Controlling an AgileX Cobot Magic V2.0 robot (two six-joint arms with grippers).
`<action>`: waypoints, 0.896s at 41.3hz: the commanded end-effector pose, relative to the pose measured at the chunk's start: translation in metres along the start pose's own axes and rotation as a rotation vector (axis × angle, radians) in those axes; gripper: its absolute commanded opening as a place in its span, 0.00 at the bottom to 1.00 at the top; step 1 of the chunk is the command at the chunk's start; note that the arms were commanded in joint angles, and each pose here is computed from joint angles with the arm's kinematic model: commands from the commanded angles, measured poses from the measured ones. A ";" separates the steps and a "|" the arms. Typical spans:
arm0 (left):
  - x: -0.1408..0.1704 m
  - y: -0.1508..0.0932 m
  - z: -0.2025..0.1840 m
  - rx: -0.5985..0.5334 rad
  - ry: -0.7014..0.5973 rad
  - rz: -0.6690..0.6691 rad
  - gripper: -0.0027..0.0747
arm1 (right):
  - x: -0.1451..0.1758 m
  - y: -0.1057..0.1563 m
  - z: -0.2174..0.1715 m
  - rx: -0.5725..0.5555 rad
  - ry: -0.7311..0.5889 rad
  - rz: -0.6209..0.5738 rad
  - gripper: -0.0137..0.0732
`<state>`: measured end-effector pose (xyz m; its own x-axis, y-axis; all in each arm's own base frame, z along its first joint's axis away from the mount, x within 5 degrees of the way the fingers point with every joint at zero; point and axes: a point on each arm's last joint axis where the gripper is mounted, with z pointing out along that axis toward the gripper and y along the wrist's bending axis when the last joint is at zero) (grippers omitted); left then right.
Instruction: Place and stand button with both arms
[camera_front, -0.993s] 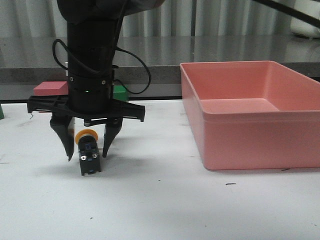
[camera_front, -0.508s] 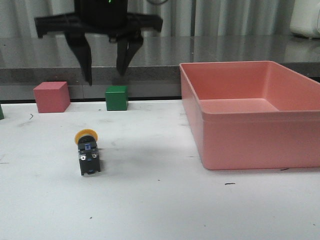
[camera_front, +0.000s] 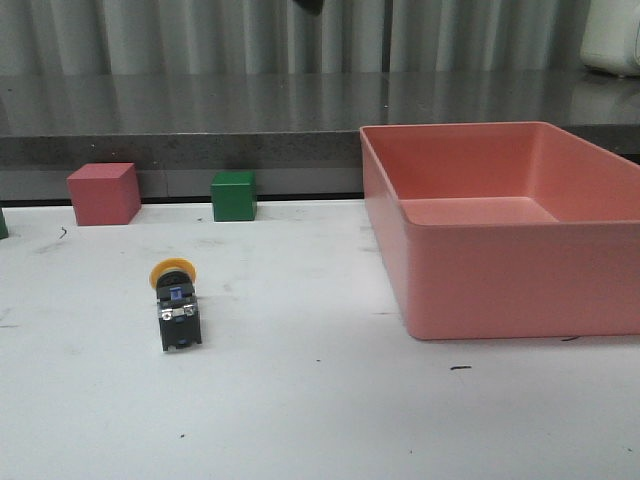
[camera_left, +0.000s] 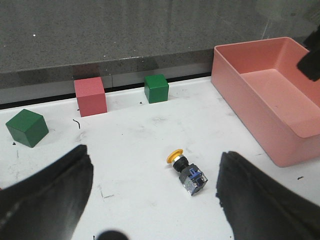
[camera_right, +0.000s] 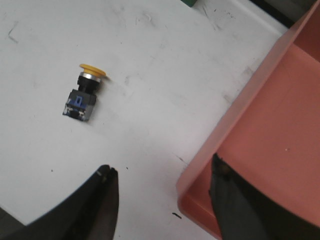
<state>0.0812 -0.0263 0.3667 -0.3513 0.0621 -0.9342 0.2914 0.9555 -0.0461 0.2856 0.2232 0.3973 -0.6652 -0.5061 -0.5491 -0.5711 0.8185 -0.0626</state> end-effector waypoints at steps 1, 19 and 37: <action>-0.016 -0.002 -0.003 0.014 -0.096 -0.003 0.70 | 0.014 -0.012 -0.046 0.010 -0.162 -0.032 0.66; -0.016 -0.002 -0.003 0.014 -0.098 -0.003 0.70 | 0.122 -0.016 -0.082 0.001 -0.301 -0.036 0.66; -0.017 -0.002 -0.003 0.014 -0.106 -0.003 0.70 | 0.202 -0.018 -0.107 -0.004 -0.394 -0.027 0.66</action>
<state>0.0813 -0.0263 0.3669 -0.3493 0.0629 -0.9349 0.2919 0.9554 -0.0448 0.1160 0.0828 0.3679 -0.4893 -0.4232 -0.7625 -0.5899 0.8046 -0.0679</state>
